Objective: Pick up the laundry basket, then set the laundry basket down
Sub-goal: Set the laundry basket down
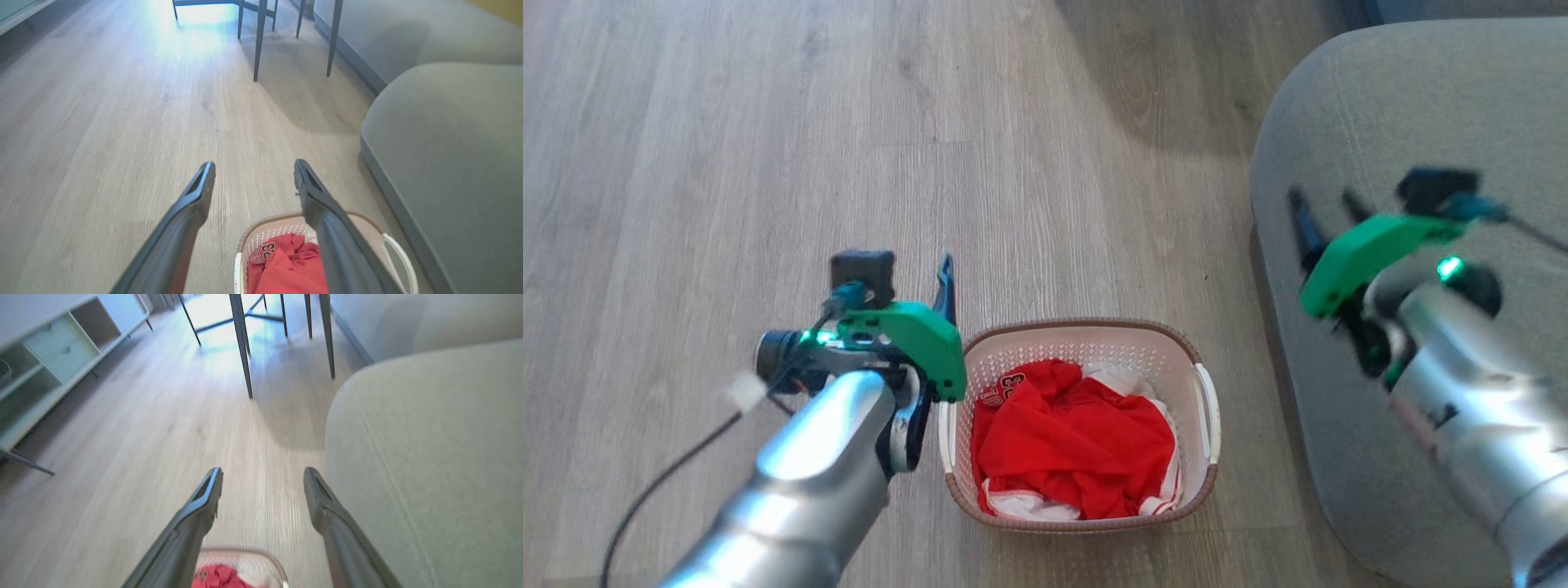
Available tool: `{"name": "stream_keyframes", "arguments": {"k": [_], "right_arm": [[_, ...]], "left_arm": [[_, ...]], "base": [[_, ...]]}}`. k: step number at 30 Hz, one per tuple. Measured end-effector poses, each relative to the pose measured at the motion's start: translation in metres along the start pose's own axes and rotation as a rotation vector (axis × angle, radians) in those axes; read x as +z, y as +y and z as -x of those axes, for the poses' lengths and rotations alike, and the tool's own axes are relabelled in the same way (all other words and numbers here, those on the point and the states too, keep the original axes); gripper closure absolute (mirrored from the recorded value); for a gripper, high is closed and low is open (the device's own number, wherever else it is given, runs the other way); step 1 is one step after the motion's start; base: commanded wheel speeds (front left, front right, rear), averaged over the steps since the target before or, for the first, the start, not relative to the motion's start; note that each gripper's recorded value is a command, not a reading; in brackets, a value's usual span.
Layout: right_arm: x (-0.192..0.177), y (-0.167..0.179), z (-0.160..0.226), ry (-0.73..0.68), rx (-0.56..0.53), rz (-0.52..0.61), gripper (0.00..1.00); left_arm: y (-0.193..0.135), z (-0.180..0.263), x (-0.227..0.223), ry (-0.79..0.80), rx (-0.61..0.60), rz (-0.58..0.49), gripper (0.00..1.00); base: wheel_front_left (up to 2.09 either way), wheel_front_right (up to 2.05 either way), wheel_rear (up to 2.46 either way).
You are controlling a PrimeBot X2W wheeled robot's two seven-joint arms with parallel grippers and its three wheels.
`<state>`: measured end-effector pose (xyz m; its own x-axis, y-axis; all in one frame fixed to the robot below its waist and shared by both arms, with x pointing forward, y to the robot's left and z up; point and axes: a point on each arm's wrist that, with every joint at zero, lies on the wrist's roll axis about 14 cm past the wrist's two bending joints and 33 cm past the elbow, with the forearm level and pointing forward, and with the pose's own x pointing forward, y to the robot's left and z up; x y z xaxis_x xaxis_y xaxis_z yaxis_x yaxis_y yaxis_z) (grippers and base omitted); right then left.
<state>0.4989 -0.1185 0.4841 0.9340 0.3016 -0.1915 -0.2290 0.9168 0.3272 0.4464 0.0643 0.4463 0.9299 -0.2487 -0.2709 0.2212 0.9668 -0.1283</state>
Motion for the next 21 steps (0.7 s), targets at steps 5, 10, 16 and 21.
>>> {"name": "stream_keyframes", "arguments": {"k": [5, 10, 16, 21], "right_arm": [[0.052, 0.007, 0.013, -0.225, 0.039, 0.017, 0.0], [0.032, 0.007, 0.042, -0.294, 0.007, 0.022, 0.0], [0.032, 0.022, 0.062, -0.361, 0.017, 0.075, 0.0], [0.034, 0.03, 0.075, -0.396, 0.021, 0.086, 0.0]], "left_arm": [[0.009, 0.027, 0.023, -0.161, 0.072, 0.084, 0.0], [0.014, 0.052, 0.054, -0.329, 0.111, 0.084, 0.0], [0.03, 0.074, 0.069, -0.419, 0.152, 0.086, 0.0], [0.037, 0.084, 0.072, -0.444, 0.173, 0.11, 0.0]], "base": [[0.0, 0.0, 0.0], [0.0, 0.0, 0.0], [0.0, 0.0, 0.0], [0.0, 0.0, 0.0]]}}
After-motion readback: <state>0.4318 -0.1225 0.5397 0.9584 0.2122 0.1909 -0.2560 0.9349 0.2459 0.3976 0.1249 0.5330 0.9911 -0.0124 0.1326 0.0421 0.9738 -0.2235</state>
